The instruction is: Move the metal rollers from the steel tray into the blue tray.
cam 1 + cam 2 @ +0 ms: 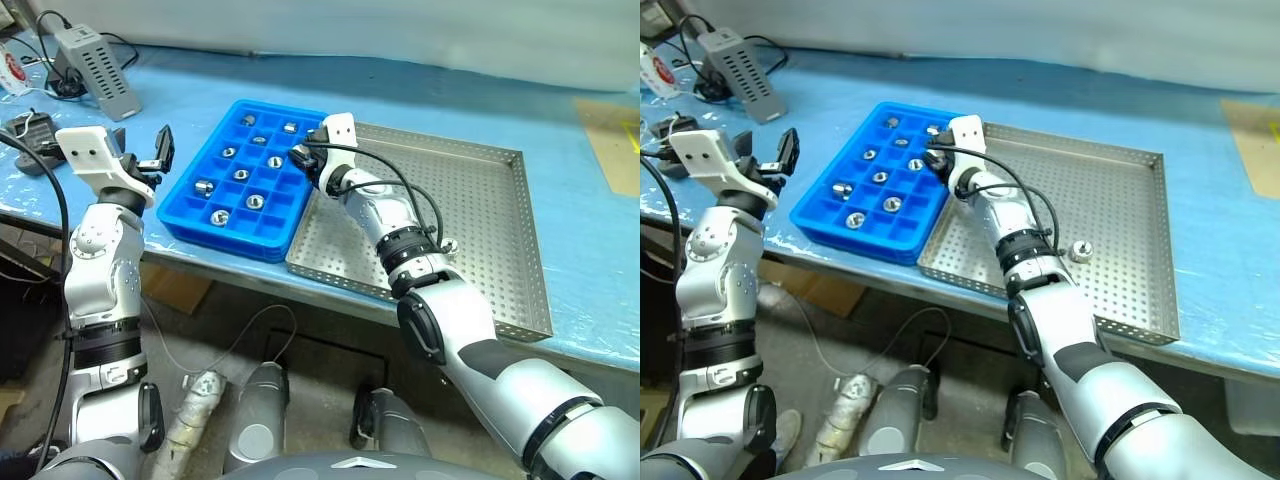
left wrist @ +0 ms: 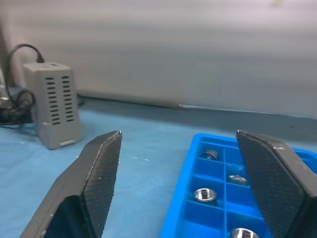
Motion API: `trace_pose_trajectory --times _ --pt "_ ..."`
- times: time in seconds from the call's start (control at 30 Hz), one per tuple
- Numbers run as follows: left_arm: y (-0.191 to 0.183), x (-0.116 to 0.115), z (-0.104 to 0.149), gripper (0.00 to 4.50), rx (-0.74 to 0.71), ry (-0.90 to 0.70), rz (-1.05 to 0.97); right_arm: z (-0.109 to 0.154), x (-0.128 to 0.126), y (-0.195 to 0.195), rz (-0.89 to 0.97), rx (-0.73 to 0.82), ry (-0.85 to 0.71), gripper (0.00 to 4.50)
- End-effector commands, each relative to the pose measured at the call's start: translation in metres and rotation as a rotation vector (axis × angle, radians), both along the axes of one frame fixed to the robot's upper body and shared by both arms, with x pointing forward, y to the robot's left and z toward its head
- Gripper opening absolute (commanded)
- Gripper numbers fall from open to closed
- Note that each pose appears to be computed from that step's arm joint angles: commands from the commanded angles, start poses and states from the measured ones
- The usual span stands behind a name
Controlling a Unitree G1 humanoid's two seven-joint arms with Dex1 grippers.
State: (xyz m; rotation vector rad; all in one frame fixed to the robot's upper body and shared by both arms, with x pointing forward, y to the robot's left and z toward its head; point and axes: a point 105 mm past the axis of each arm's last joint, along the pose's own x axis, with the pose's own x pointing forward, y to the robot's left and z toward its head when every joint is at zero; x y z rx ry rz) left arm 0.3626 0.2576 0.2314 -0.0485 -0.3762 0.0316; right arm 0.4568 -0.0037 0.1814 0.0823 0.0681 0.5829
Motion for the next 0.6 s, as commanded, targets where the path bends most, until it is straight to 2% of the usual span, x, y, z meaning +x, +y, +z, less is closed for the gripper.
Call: trace_pose_trajectory --times 0.03,0.17,0.2,0.23,0.37,0.47,0.6 --pt "0.005 -0.013 0.011 3.91 0.021 -0.049 0.033 0.016 0.006 -0.002 -0.031 -0.017 -0.056 1.63" --pt "0.010 -0.016 0.010 3.91 0.013 -0.047 0.052 0.012 0.007 -0.003 -0.028 -0.042 -0.055 1.63" --pt "0.010 -0.016 0.010 3.91 0.012 -0.047 0.052 0.010 0.007 -0.004 -0.025 -0.036 -0.047 2.36" --pt "0.009 -0.015 0.011 3.91 0.012 -0.047 0.050 0.009 0.007 -0.004 -0.024 -0.033 -0.042 2.57" --pt "0.001 -0.007 0.008 3.91 -0.001 -0.036 0.015 0.013 0.007 -0.010 -0.029 -0.008 -0.069 3.87" --pt "-0.014 0.005 0.004 3.91 -0.012 -0.019 -0.043 0.019 0.009 -0.023 -0.059 0.017 -0.098 3.87" --pt "-0.051 0.032 0.002 3.91 -0.027 -0.002 -0.183 0.028 0.011 -0.064 -0.158 0.022 -0.166 3.87"
